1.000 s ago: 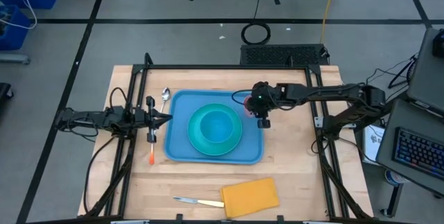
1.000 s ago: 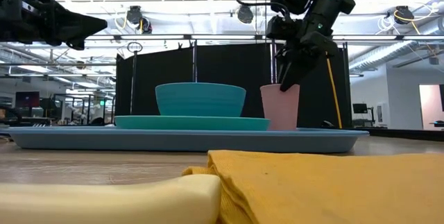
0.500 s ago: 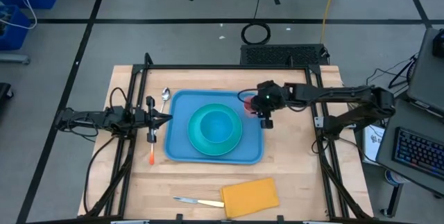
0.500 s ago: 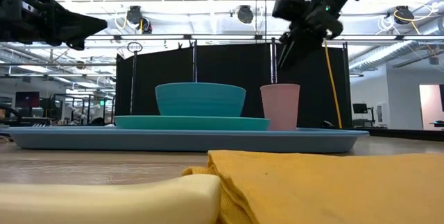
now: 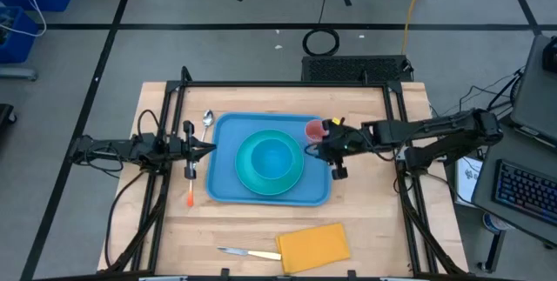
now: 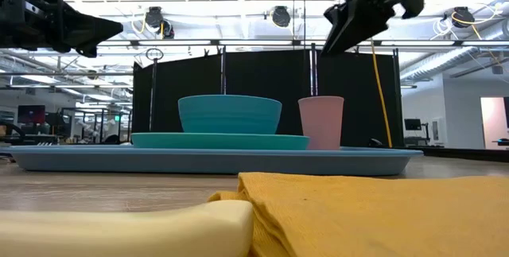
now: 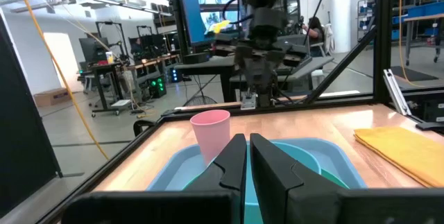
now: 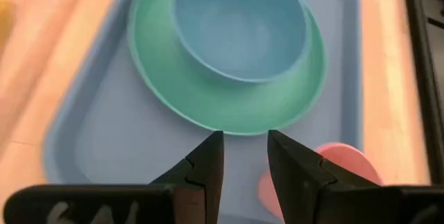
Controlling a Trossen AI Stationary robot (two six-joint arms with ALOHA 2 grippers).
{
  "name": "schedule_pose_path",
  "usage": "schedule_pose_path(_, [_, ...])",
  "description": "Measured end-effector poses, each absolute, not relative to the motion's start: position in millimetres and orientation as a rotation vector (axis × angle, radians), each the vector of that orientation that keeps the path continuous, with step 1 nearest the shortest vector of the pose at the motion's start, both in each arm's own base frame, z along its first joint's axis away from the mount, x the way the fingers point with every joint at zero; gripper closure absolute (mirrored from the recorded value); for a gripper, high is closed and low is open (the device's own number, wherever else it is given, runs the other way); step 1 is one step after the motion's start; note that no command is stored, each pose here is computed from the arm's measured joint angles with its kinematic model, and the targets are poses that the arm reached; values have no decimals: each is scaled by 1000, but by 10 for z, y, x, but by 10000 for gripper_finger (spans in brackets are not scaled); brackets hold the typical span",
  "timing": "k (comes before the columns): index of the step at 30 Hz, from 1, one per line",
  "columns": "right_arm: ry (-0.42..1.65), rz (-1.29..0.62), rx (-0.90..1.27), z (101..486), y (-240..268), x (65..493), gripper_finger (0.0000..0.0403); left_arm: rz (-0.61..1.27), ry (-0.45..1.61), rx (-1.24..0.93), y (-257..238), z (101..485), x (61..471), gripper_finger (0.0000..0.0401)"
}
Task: Set up tray
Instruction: Put the yellow napkin on the blue serving tray to the left of the blue plate
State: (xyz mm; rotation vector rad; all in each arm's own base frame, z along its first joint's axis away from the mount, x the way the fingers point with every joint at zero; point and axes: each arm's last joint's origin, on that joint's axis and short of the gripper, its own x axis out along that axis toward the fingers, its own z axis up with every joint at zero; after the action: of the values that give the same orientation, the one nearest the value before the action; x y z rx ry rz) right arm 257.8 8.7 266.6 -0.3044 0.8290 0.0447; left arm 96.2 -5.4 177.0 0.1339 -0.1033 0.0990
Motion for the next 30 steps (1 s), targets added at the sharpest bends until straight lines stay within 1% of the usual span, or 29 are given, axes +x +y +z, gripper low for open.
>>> schedule_pose_path(9, [811, 149, -284, 2666, 452, 2540, 298, 99, -103, 134, -54, 1770, 962, 375])
schedule_pose_path(16, [822, 256, -272, 2581, 850, 2514, 298, 99, -103, 134, -54, 1770, 962, 375])
schedule_pose_path(20, [855, 301, -262, 2472, 1108, 2493, 298, 99, -103, 134, -54, 1770, 962, 375])
schedule_pose_path(25, [899, 300, -309, 2290, 1446, 2428, 298, 99, -103, 134, -54, 1770, 962, 375])
schedule_pose_path(30, [974, 303, -243, 2099, 1718, 2348, 298, 100, -103, 134, -54, 1770, 962, 375])
